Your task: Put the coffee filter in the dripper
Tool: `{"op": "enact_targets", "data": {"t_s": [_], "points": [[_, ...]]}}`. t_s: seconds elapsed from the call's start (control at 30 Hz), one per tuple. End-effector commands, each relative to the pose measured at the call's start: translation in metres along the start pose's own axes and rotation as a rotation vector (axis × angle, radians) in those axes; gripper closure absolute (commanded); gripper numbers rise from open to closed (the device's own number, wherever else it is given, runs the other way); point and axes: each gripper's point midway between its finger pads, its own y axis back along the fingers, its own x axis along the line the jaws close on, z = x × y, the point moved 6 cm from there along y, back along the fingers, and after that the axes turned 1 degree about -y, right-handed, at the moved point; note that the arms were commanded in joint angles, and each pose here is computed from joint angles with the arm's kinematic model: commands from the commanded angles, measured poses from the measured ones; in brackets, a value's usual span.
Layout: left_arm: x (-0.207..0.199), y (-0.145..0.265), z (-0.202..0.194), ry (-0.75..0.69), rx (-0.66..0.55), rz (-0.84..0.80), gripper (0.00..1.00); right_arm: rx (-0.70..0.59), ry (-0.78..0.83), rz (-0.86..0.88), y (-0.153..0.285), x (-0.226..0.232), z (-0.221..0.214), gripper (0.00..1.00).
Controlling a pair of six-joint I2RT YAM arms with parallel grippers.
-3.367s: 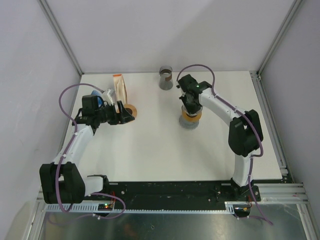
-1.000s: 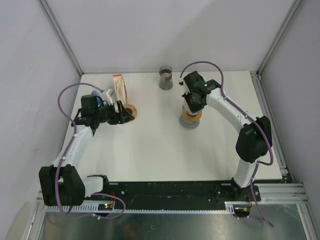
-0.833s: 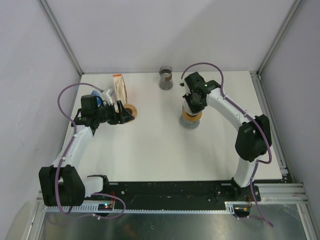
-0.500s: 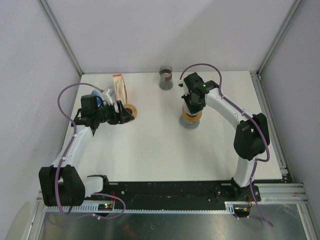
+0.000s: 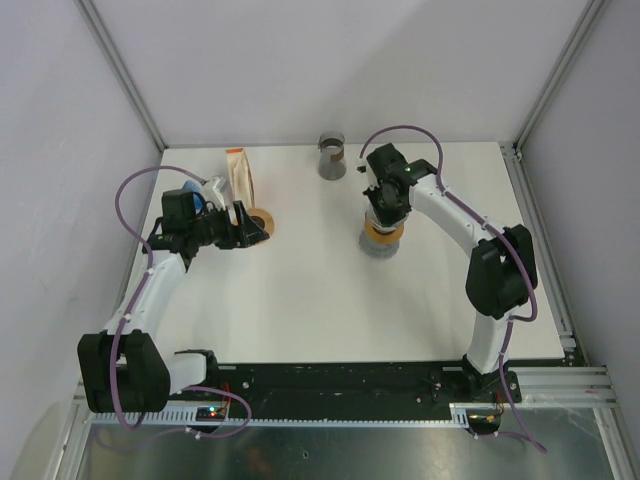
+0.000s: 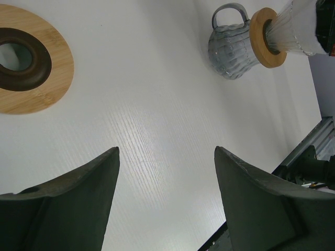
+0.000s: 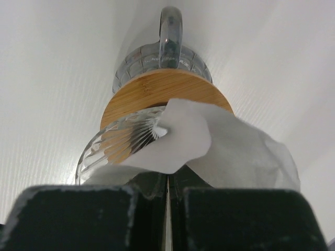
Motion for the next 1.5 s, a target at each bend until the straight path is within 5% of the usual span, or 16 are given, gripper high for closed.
{"op": "enact_targets", "data": {"t_s": [0.0,0.67,1.2,1.47], "points": [[-0.012,0.009,0.02,-0.084,-0.063,-0.02,0.22,-0.11,-0.003,-0.045,0.035,-0.006,0.02,1.0],[-0.009,0.009,0.024,-0.109,-0.071,0.002,0.22,-0.212,0.019,-0.13,0.082,-0.004,0.037,0.91],[-0.008,0.003,0.073,-0.467,-0.115,0.192,0.12,-0.561,-0.021,-0.145,0.185,-0.007,0.033,0.06],[-0.049,-0.053,0.116,-0.556,-0.11,0.178,0.1,-0.693,-0.128,-0.148,0.192,-0.031,0.011,0.01]]}}
